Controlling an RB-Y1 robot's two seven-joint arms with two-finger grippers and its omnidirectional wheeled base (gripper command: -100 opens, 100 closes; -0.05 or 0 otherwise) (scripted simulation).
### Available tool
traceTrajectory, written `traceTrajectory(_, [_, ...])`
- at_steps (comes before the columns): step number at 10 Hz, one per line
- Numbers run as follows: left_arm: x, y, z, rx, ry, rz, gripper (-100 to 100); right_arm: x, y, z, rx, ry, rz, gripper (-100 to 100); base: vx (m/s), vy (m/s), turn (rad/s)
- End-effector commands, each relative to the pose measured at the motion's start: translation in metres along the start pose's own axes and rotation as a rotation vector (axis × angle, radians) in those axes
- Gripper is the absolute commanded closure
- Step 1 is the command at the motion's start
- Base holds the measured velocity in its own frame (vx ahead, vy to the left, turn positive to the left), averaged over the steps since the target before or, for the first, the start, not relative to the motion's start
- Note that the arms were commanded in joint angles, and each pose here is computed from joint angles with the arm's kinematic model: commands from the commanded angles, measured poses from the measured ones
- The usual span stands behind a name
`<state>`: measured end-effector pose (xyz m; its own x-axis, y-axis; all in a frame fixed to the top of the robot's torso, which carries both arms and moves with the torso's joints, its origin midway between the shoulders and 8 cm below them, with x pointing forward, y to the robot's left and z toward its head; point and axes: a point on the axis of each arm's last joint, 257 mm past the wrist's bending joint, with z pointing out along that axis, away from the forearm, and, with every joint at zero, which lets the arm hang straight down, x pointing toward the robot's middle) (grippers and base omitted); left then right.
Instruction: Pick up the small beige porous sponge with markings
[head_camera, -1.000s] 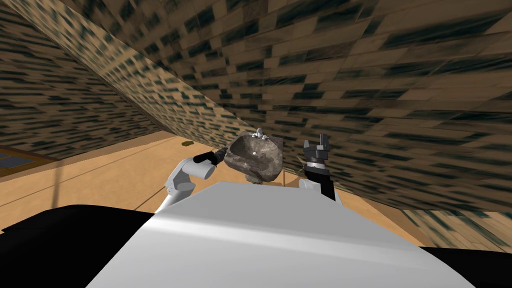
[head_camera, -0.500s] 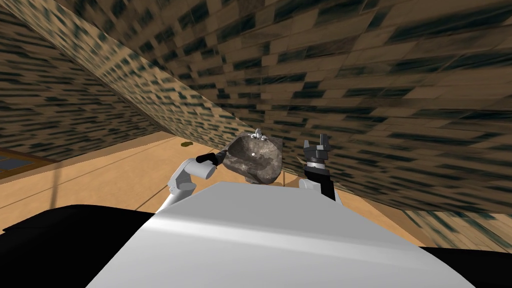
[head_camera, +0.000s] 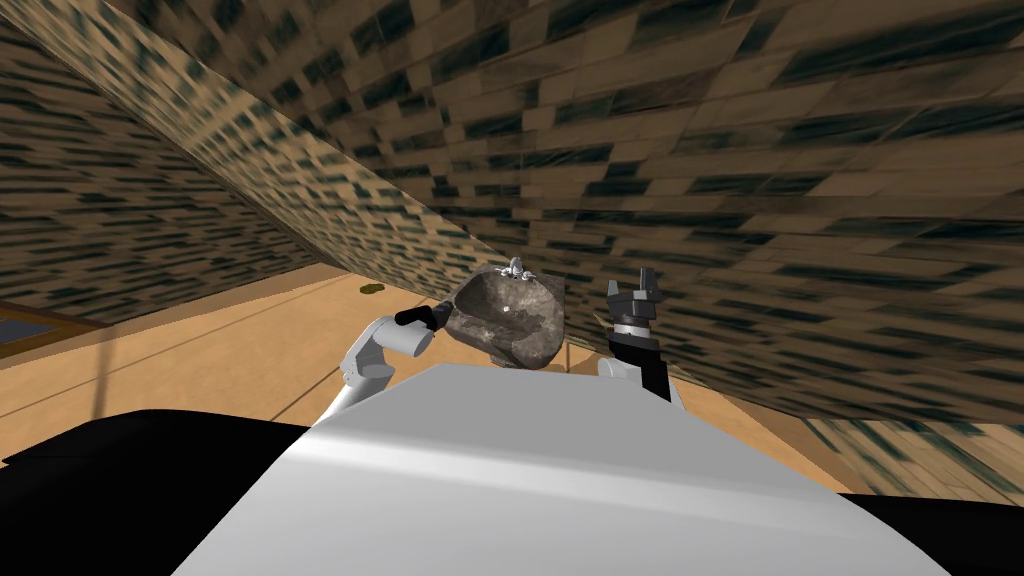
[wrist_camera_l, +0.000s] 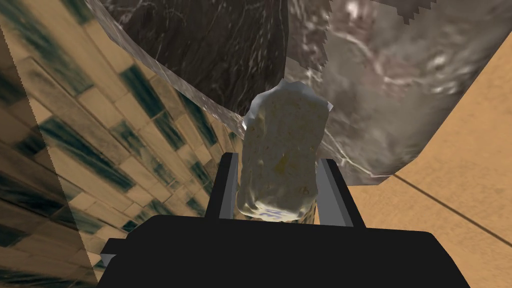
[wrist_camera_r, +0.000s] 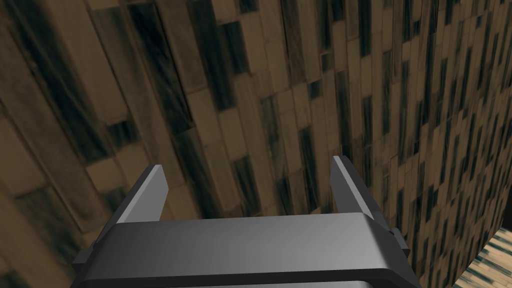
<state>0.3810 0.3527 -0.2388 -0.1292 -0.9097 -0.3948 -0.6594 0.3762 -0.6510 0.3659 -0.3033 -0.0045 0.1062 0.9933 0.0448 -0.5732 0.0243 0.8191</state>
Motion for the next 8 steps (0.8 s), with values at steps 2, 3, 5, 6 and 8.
traceTrajectory(2, [0.0,0.0,0.0,0.001,0.0,0.0,100,0.0,0.0,0.0,0.0,0.0,0.0,0,0.0,0.0,0.0])
traceTrajectory(3, [0.0,-0.001,0.0,0.002,0.0,-0.001,100,0.0,0.0,0.0,0.0,0.0,0.0,0,0.0,0.0,0.0])
traceTrajectory(5, [0.001,-0.002,-0.008,0.003,0.003,0.002,100,0.0,0.0,0.0,0.0,0.0,0.0,0,-0.006,-0.001,0.017])
traceTrajectory(6, [0.002,-0.003,-0.011,0.004,0.004,0.003,100,0.0,0.0,0.0,0.0,0.0,0.0,0,-0.019,-0.003,0.034])
traceTrajectory(8, [0.001,-0.003,-0.009,0.004,0.003,0.002,0,0.0,0.0,0.0,0.0,0.0,0.0,0,-0.004,-0.001,0.003])
